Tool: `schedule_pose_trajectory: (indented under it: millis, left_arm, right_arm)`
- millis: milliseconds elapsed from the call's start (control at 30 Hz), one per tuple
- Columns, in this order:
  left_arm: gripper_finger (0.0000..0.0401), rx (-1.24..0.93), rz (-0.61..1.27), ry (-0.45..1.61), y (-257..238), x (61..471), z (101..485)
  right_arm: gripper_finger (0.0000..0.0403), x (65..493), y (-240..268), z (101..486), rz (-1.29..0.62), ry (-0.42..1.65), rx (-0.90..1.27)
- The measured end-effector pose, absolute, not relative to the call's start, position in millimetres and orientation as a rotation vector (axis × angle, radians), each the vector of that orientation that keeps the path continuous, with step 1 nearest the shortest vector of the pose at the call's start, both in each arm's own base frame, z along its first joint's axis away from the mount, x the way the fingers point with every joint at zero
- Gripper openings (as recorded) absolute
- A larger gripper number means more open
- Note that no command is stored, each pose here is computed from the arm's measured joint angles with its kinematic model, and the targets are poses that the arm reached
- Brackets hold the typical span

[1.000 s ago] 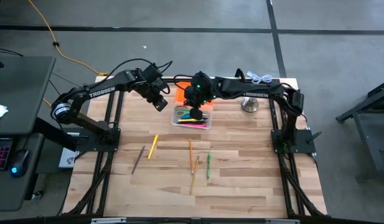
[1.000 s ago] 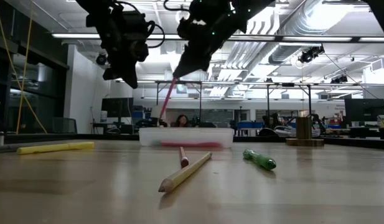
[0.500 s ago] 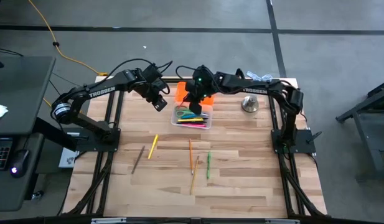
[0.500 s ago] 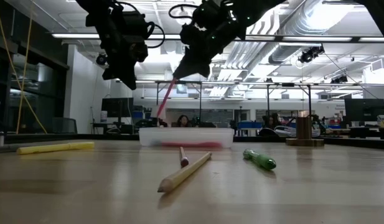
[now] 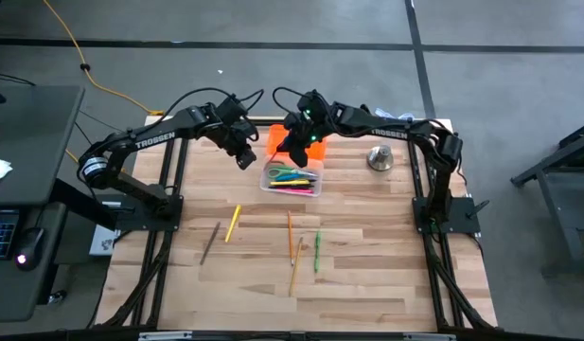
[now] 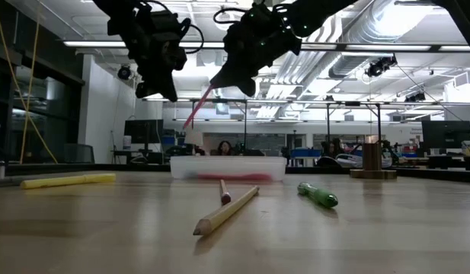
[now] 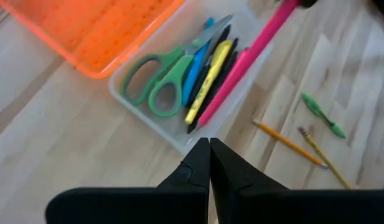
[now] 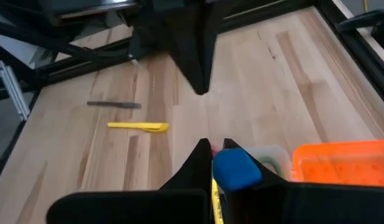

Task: Pick & place school supplies into a supply box
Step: Put the pink pencil into the transparent supply box

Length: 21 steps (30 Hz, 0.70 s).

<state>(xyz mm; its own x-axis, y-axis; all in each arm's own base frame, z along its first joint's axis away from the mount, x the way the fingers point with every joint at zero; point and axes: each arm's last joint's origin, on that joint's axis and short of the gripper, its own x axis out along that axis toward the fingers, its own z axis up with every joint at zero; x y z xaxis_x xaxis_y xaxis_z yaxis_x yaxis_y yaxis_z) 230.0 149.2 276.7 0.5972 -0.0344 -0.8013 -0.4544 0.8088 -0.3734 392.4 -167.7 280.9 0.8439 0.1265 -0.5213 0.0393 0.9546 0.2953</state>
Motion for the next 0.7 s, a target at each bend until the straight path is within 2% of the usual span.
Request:
schedule_pose_trajectory:
  millis: [367, 700]
  left_arm:
    - [0.0037, -0.597, 0.099, 0.81, 148.6, 236.3, 282.2]
    - [0.0037, -0.605, 0.059, 0.788, 148.2, 237.5, 283.5]
  right_arm:
    - [0.0, 392.4, -169.3, 284.4, 0.117, 0.528, 0.372]
    - [0.0, 393.8, -169.2, 286.3, 0.117, 0.507, 0.372]
